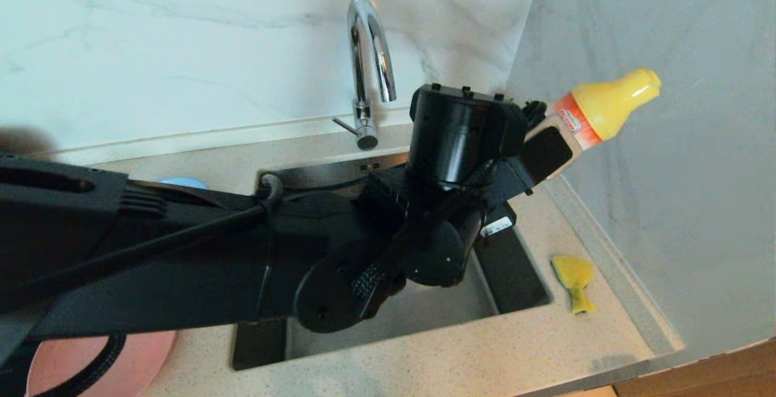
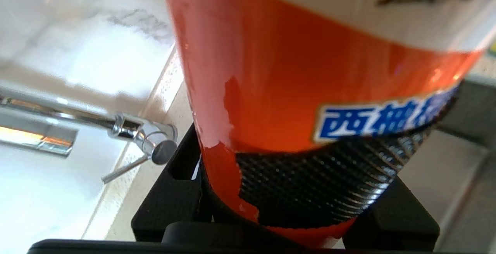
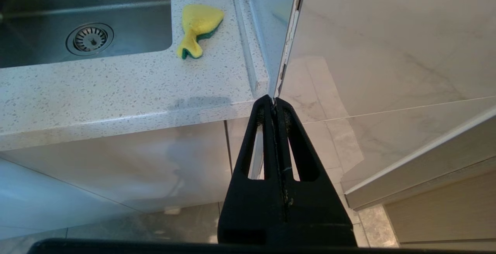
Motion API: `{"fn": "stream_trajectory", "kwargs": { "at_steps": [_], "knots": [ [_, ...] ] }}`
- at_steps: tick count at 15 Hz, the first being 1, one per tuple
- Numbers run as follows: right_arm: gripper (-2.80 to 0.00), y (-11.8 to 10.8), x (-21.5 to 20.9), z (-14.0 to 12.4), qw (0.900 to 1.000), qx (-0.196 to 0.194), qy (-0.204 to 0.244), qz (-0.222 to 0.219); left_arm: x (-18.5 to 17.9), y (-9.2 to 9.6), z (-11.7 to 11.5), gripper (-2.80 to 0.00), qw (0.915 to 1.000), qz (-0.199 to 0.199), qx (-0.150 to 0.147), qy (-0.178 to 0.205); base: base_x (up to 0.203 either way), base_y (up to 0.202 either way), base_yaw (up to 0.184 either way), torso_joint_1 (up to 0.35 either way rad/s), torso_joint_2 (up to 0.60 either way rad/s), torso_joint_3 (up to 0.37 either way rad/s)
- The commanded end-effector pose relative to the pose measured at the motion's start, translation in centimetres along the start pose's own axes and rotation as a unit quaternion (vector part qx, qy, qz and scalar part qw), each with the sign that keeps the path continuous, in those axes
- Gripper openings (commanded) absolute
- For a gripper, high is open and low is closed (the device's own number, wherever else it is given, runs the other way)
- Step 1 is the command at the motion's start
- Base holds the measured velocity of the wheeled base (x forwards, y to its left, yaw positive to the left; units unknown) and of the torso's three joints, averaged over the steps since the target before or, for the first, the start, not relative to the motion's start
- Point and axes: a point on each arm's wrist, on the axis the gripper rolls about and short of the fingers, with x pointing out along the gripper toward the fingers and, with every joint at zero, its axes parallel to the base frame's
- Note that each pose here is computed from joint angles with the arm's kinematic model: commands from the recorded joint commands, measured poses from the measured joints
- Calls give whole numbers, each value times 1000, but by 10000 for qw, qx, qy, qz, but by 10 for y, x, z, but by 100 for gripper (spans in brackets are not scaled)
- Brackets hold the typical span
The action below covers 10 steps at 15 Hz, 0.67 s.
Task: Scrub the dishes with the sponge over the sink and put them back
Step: Squeeze it onto the sponge
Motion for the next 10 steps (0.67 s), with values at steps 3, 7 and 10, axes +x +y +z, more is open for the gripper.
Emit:
{"fn": "stream_trajectory", "kwargs": {
  "at_steps": [3, 7, 10],
  "knots": [
    [-280, 0, 0, 0, 10000, 2, 1, 1, 6, -20, -11, -280, 9989, -180, 418, 150, 0, 0, 0, 0, 0, 0],
    [-280, 0, 0, 0, 10000, 2, 1, 1, 8, -35, -24, -280, 9970, -310, 653, 267, 0, 0, 0, 0, 0, 0],
    [-280, 0, 0, 0, 10000, 2, 1, 1, 9, -50, -32, -280, 9953, -446, 772, 365, 0, 0, 0, 0, 0, 0]
  ]
}}
